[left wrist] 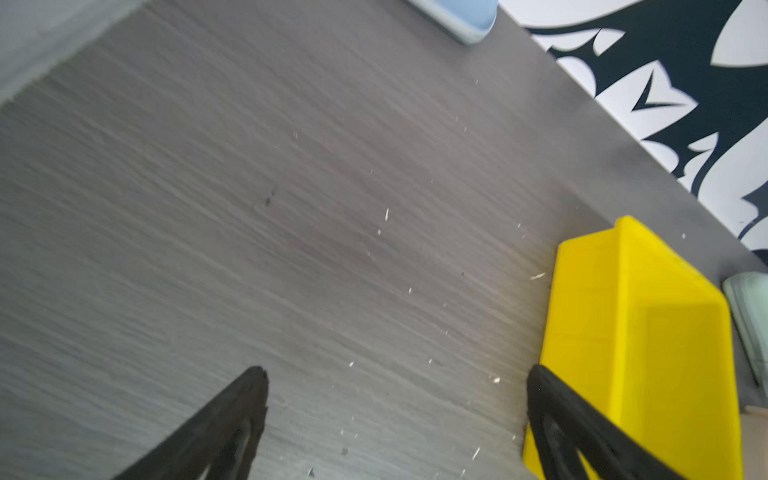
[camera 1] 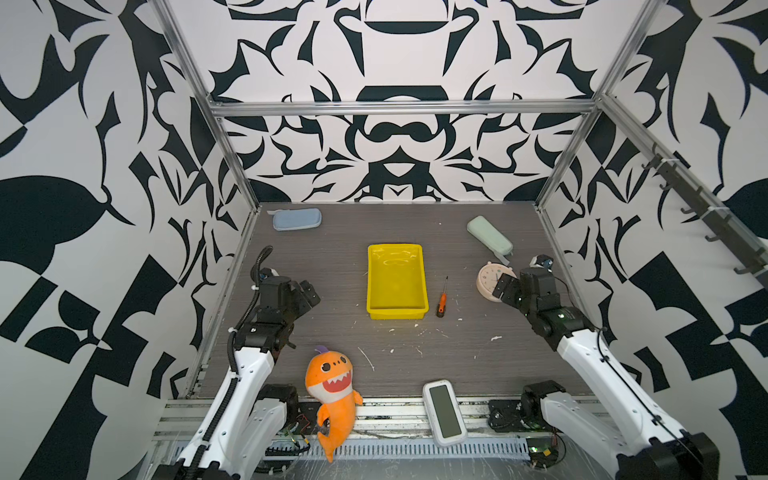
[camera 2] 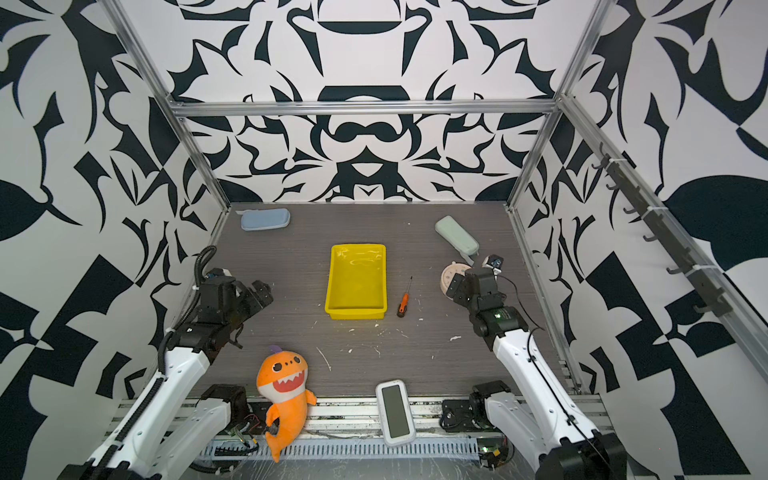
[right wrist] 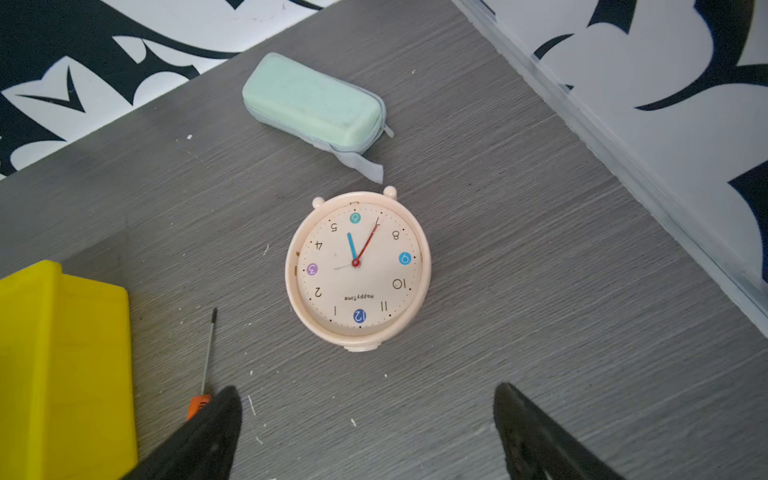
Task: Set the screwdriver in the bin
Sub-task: 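Reach the right gripper over the orange-handled screwdriver while the left arm lifts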
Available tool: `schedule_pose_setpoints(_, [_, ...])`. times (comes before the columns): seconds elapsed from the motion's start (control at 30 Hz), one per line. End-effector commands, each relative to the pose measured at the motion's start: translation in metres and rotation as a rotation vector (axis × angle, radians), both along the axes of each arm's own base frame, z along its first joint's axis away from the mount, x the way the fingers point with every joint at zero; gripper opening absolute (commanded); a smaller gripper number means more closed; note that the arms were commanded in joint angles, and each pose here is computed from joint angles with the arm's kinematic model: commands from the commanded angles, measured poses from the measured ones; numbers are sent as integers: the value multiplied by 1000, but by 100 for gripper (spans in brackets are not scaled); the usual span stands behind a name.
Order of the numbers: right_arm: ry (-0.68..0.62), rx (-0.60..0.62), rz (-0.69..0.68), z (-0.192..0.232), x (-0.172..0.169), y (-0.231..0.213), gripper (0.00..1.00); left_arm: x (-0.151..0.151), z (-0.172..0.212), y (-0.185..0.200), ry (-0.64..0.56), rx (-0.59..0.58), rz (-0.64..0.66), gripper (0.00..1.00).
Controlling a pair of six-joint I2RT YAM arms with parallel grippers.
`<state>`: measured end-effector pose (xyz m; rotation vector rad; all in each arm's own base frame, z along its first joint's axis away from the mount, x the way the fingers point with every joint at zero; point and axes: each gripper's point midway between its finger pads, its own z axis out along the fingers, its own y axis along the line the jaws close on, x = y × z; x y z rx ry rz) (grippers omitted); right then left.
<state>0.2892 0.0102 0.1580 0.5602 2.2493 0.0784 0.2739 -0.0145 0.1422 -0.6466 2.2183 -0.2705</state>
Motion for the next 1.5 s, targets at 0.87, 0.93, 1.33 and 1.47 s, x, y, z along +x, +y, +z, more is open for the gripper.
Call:
schedule_pose_setpoints(0.87, [378, 298, 187, -69, 40, 161, 62, -41, -19, 39, -83, -11, 261, 100])
schedule_pose_setpoints(0.93, [396, 270, 208, -75, 38, 164, 62, -43, -20, 40, -85, -14, 275, 100])
schedule_pose_setpoints(1.33, [461, 234, 216, -102, 34, 177, 52, -39, -27, 36, -30, -16, 260, 100])
schedule_pose_setpoints(1.47, [468, 209, 211, -110, 30, 172, 51, -37, -30, 35, -9, -16, 257, 100])
